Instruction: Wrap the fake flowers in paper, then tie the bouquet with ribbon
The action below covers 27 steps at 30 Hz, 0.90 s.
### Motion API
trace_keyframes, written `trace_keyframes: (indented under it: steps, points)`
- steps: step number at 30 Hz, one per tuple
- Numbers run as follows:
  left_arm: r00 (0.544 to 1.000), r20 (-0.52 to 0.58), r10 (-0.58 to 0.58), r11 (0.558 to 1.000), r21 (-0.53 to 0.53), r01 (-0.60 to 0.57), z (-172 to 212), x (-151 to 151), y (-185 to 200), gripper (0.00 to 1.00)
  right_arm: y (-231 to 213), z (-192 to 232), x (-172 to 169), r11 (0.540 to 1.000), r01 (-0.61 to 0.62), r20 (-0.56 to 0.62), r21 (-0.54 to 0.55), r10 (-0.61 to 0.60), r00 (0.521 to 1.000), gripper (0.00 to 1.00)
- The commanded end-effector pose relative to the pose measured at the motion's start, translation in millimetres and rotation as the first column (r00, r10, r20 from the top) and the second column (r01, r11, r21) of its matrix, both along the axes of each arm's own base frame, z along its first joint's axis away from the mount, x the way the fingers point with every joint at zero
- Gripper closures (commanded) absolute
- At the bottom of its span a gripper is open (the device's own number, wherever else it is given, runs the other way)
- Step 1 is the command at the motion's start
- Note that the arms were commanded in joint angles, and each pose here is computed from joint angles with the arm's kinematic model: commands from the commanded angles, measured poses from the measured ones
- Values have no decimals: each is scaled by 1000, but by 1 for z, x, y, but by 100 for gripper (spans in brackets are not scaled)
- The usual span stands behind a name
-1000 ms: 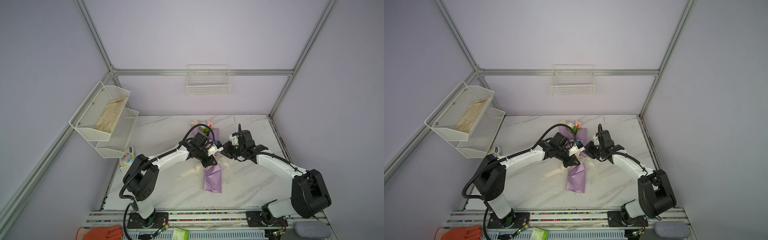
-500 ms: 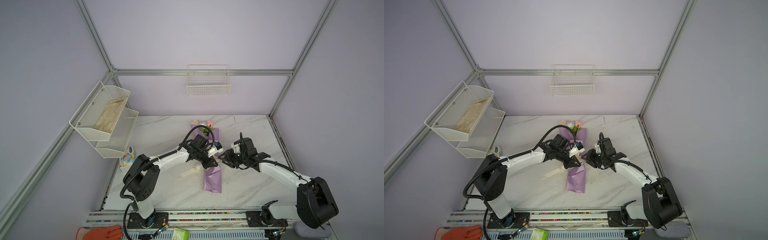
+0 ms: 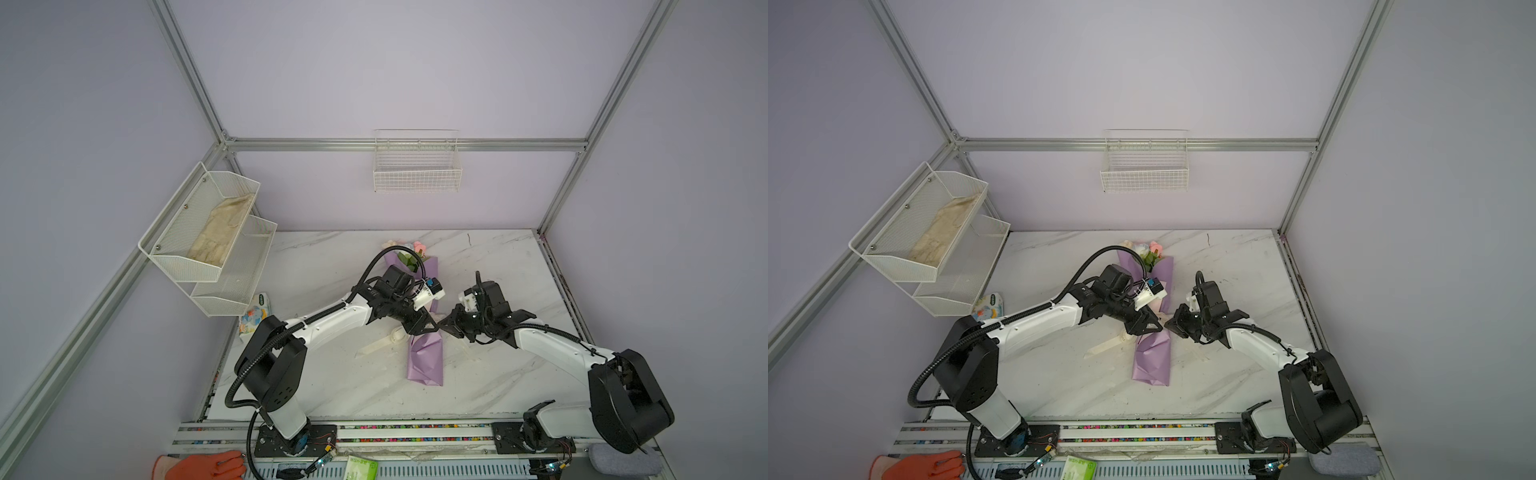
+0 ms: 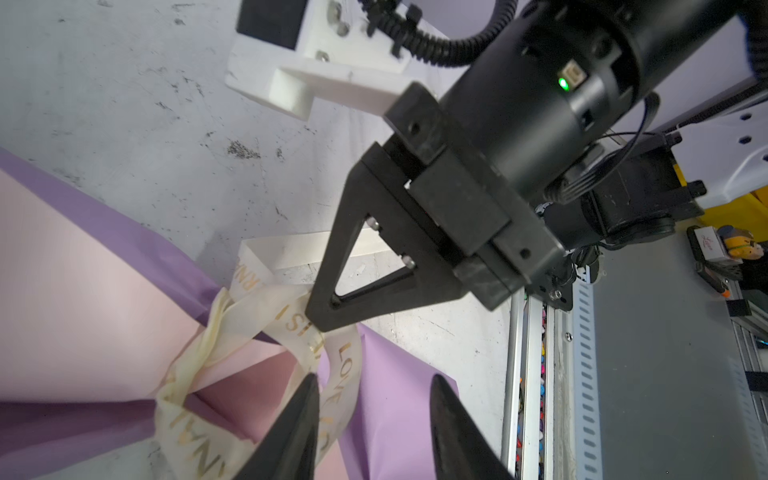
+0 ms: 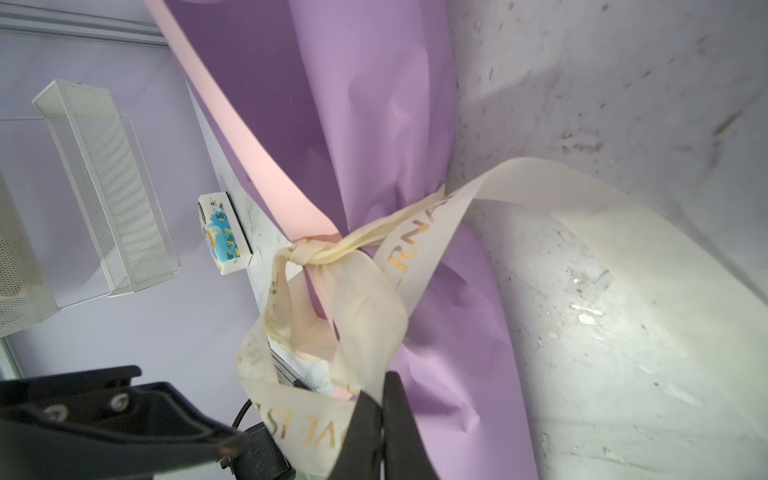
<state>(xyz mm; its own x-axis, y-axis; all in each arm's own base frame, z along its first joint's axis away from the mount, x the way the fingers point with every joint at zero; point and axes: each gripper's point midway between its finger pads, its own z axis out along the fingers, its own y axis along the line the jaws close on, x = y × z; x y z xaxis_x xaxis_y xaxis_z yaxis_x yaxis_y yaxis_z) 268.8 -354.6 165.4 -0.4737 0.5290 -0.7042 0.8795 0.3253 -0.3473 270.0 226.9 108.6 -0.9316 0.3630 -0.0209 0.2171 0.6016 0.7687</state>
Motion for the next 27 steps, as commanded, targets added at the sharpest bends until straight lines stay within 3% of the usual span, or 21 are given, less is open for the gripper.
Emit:
trace_keyframes:
  steps: [1,8,18,27]
  points:
    - [998,47,35,999,-28,-34,21,18,-2,59,0,9,0,1000,-8,47,10,7,999,92]
    - [1000,22,4,998,60,-6,8,28,-10,64,3,12,0,1000,-20,57,14,19,998,91]
    - [998,59,-24,975,220,11,-17,35,-14,65,4,14,0,999,-27,67,19,25,997,91]
    - [997,53,-62,954,296,44,-32,34,-18,65,6,15,-2,999,-39,71,27,37,997,90]
